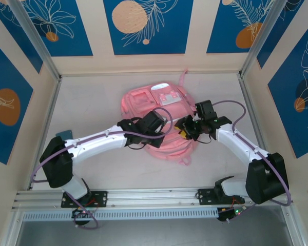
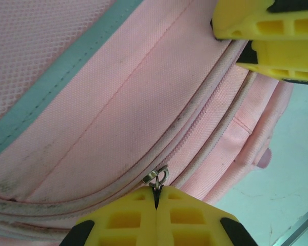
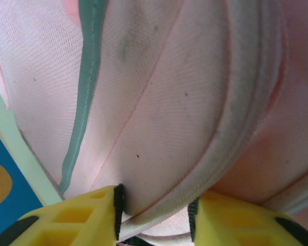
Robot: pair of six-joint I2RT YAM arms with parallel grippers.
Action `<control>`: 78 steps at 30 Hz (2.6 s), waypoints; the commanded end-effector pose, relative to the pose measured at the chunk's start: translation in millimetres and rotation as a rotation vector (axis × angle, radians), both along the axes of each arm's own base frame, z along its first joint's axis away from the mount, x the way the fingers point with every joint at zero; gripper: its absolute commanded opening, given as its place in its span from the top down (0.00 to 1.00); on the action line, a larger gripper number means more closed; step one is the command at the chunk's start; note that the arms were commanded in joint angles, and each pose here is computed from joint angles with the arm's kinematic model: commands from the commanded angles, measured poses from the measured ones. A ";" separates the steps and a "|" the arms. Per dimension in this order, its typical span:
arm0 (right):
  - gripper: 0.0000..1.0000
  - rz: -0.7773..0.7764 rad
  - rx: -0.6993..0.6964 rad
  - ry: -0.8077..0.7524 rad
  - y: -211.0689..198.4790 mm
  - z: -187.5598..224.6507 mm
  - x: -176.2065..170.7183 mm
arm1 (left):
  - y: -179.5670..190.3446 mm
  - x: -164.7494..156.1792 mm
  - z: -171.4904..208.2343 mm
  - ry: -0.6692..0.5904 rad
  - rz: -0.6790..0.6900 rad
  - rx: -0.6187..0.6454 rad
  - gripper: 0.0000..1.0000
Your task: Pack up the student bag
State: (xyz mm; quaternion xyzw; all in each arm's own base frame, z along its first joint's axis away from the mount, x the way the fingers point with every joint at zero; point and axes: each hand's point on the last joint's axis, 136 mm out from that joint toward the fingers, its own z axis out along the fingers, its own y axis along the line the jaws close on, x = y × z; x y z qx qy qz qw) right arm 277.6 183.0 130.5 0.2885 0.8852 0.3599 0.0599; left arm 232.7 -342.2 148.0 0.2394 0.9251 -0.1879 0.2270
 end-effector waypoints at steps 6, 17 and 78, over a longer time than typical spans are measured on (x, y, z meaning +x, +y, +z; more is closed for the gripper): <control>0.79 -0.009 -0.145 -0.045 -18.1 -2.0 4.4 | 39.1 8.0 6.2 -0.048 -0.016 0.157 1.00; 0.81 -0.006 -0.171 -0.064 -21.2 2.0 7.2 | 93.6 48.6 -5.3 -0.033 0.083 0.206 1.00; 0.07 0.275 -0.177 -0.333 13.2 63.5 0.2 | 466.3 70.3 -104.3 0.370 1.317 0.332 0.12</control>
